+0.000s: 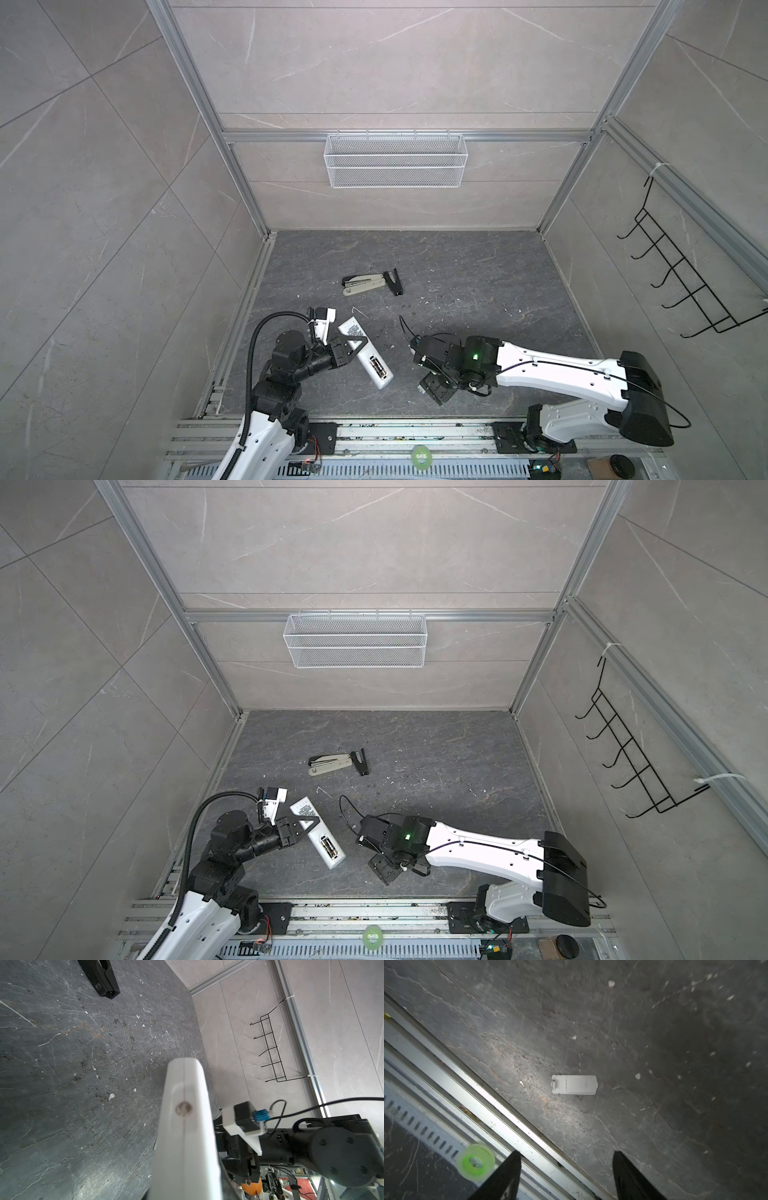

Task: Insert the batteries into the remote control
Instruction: 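Raise the right gripper off the remote and move it toward the white cover, then lower the open right gripper over the white battery cover on the table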

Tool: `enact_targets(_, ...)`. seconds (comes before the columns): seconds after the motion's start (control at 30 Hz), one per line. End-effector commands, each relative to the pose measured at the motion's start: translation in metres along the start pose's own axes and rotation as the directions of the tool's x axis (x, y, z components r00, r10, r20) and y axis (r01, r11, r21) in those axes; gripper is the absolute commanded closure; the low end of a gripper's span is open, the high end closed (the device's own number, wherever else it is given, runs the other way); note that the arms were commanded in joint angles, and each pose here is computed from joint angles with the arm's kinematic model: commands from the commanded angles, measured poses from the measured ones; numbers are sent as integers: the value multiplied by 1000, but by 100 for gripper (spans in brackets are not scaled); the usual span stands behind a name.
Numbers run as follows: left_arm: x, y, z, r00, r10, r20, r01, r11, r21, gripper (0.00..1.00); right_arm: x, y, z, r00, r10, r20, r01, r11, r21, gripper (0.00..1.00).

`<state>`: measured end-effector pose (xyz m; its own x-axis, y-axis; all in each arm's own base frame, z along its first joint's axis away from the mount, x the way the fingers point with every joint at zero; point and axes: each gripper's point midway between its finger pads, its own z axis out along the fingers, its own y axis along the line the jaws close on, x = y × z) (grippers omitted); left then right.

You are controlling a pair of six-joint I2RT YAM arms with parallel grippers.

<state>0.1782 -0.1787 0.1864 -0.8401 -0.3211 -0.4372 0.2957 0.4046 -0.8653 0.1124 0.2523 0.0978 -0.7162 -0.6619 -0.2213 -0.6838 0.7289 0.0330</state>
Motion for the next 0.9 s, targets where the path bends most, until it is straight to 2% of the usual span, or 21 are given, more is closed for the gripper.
enact_targets(0.0,-3,-8,-2,999,48,14,-49,999,18,100,-6,17,20,999,46,-9,-46,995,-91,29)
enact_targets(0.17,-3,-9,-4,998,52,20,-52,999,13,100,-2,25,40,999,-10,-50,4,992,-127,29)
enact_targets(0.33,-4,-6,-3,999,48,18,-48,999,0,100,9,24,62,989,-52,-135,38,993,-110,30)
enact_targets(0.87,-7,0,-6,997,61,40,-59,997,-53,100,2,45,93,989,-45,-140,15,978,-206,34)
